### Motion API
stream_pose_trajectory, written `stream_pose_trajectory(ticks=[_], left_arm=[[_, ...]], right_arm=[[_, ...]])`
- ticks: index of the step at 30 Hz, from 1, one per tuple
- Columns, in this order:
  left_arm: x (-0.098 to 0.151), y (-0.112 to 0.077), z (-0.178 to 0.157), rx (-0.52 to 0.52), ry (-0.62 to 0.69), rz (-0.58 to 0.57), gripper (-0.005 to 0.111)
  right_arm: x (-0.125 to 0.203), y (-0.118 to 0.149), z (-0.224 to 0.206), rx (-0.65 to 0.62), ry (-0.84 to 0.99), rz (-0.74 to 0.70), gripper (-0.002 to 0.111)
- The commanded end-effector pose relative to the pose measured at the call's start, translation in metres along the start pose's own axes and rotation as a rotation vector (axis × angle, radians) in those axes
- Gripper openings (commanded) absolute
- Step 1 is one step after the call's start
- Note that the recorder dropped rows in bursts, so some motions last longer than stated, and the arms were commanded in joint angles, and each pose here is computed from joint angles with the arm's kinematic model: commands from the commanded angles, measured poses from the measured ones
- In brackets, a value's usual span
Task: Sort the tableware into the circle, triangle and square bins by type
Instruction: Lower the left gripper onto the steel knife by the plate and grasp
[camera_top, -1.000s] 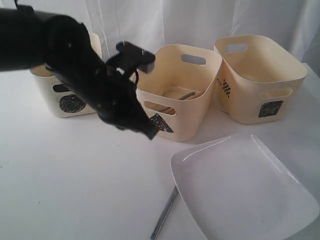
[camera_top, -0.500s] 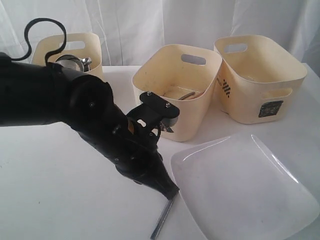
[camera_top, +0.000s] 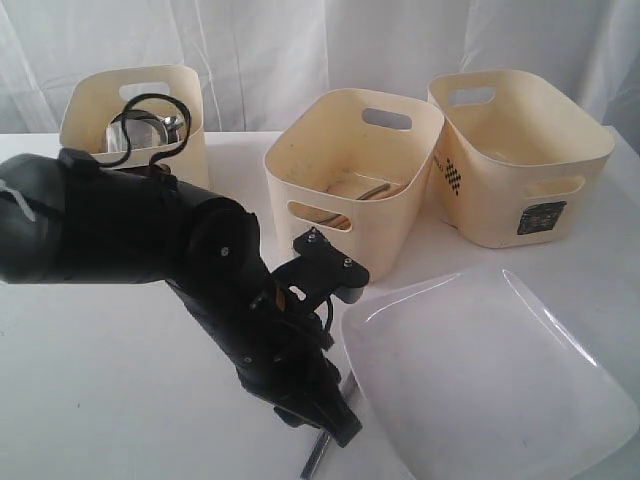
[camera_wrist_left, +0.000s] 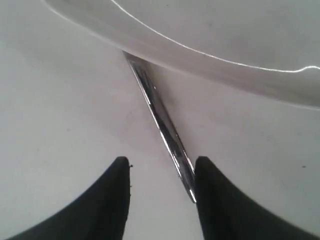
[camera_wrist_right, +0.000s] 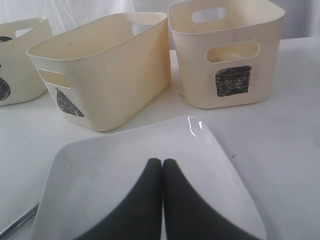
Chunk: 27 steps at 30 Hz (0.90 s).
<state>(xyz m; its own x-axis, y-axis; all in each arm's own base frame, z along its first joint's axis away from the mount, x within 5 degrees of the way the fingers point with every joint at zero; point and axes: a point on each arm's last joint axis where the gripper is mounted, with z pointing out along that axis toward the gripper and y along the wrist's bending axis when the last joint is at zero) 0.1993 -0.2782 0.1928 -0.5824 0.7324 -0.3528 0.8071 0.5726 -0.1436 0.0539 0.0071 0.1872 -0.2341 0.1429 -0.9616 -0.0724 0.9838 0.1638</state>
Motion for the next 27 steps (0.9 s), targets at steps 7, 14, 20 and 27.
stream_pose_trajectory(ticks=[7, 14, 20, 27], left_arm=[[0.0, -0.002, 0.019, 0.007, -0.008, -0.079, 0.047], [-0.006, 0.0, 0.022, -0.003, -0.065, -0.156, 0.047], [-0.007, 0.001, 0.024, -0.007, -0.082, -0.155, 0.047], [-0.003, 0.003, 0.037, -0.01, -0.034, -0.164, 0.047]], right_arm=[[0.001, 0.0, 0.0, -0.003, -0.012, -0.002, 0.0], [0.001, 0.0, 0.0, -0.003, -0.012, -0.002, 0.0], [0.001, 0.0, 0.0, -0.003, -0.012, -0.002, 0.0], [0.001, 0.0, 0.0, -0.003, -0.012, -0.002, 0.0]])
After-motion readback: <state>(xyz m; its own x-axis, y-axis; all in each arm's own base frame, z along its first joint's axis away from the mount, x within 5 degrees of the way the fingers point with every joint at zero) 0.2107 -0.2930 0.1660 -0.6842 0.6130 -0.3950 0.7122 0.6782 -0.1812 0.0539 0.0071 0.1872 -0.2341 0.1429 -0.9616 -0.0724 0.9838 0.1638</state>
